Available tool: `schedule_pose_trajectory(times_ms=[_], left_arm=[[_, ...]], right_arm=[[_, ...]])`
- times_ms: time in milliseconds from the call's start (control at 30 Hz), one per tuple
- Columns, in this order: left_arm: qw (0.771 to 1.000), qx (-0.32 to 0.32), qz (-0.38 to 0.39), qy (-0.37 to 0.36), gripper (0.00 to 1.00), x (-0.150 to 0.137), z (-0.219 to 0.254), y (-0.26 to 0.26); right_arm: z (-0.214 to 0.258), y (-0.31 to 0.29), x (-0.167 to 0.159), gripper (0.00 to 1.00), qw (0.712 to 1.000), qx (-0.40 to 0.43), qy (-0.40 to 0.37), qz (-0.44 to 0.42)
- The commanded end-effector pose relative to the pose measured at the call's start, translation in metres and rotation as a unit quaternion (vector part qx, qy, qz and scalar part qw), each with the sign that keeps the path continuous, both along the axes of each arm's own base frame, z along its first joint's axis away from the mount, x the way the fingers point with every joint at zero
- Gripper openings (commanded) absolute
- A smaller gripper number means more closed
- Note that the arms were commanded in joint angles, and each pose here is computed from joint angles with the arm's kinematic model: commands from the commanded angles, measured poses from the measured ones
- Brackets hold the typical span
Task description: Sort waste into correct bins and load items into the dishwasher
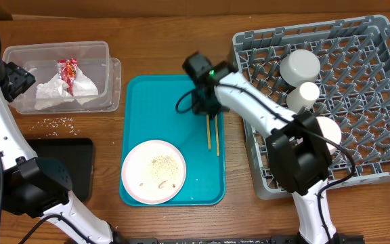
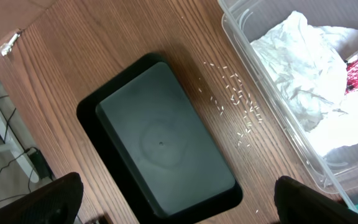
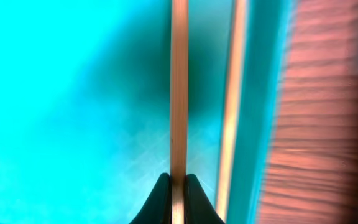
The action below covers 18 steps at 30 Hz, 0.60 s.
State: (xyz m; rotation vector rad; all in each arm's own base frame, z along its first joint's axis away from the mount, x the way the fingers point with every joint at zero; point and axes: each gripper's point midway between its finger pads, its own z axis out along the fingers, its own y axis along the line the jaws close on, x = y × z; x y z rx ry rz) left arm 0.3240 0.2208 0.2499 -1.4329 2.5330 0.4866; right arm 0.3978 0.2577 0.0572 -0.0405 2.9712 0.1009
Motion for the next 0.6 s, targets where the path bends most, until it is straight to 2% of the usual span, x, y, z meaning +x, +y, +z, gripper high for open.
schedule_pose_trajectory(times_ms=[0,100,233,333,433,567], left_arm=[[1.0,-0.004,-0.006,0.008,1.0,0.001,-0.005,-0.001],[1.0,-0.004,-0.006,0.008,1.0,0.001,-0.005,-0.001],[1.0,-0.004,-0.006,0.008,1.0,0.001,-0.005,-0.001],[1.0,-0.004,-0.005,0.008,1.0,0.001,-0.005,-0.001],[1.0,-0.004,-0.006,0.008,1.0,0.001,-0.005,-0.001],[1.0,-0.004,-0.005,0.008,1.0,0.001,-0.005,-0.001]], right_arm=[[0.068,-0.021,0.034,0.04,0.998,0.024,-0.062,0.003],[0.108,-0.056,0.045,0.04,0.997,0.012,-0.078,0.028],[0.132,-0.106,0.049,0.04,0.996,-0.007,-0.074,0.058],[0.128,-0.133,0.049,0.04,0.996,-0.003,-0.053,0.068],[0.117,-0.14,0.048,0.04,0.995,0.035,-0.035,0.084],[0.099,-0.141,0.051,0.04,0.995,0.045,-0.028,0.08]])
